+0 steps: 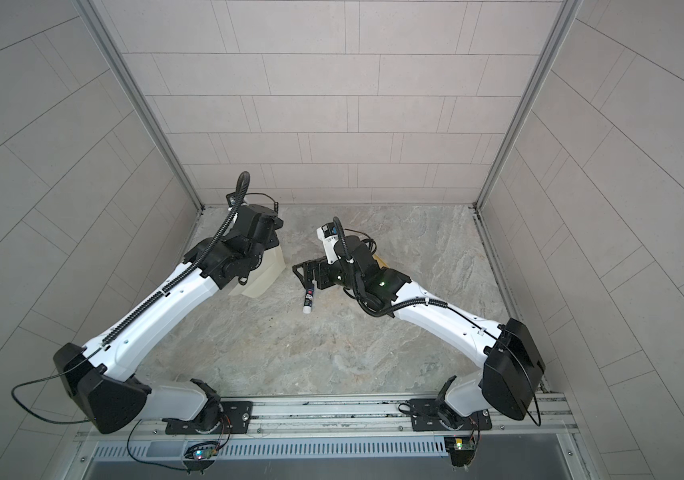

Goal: Place the letter into the envelope and seal it
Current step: 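Carry the lifted letter toward the right gripper with the left gripper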

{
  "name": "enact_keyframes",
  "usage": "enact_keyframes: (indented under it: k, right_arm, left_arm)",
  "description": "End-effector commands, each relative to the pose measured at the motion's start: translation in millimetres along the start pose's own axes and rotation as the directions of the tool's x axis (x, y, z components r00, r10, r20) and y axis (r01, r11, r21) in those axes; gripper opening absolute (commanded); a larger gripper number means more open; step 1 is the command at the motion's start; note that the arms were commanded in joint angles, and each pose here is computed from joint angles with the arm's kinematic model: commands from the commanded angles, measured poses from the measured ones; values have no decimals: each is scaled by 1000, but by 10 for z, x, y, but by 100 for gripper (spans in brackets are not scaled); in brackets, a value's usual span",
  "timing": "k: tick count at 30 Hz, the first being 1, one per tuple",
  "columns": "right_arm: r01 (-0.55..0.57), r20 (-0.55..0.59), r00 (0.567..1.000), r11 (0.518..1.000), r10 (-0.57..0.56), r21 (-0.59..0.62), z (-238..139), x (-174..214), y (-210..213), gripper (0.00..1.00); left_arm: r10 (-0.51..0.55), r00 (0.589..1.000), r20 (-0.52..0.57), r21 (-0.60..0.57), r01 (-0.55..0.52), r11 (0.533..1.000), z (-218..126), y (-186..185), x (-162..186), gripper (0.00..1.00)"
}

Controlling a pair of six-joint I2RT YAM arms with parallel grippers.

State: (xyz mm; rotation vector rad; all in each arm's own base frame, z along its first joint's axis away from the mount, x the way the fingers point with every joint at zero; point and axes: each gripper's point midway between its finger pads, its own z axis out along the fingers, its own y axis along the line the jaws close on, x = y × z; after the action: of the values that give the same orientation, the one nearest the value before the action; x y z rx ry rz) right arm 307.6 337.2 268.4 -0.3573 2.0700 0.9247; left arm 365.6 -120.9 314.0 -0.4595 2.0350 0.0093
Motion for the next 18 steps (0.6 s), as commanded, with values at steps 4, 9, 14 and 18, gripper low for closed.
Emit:
enact_keyframes:
  k: [4,9,14,18]
  right_arm:
    - [-61,69,996,997,64,-48,-84,-41,197,99]
    - [-45,99,994,996,52,-72,-119,-66,312,100]
    - [-23,134,990,996,35,-86,-193,-86,380,99]
    - [3,138,990,996,9,-88,-198,-73,395,99]
  left_arm:
    - [-51,997,56,-77,56,995,-150,-14,-86,0]
    - [-44,997,56,-90,49,995,-191,-76,-46,0]
    - [-36,998,47,-76,39,996,-203,-135,20,0]
    - [-59,998,25,-10,59,998,-231,-228,51,0]
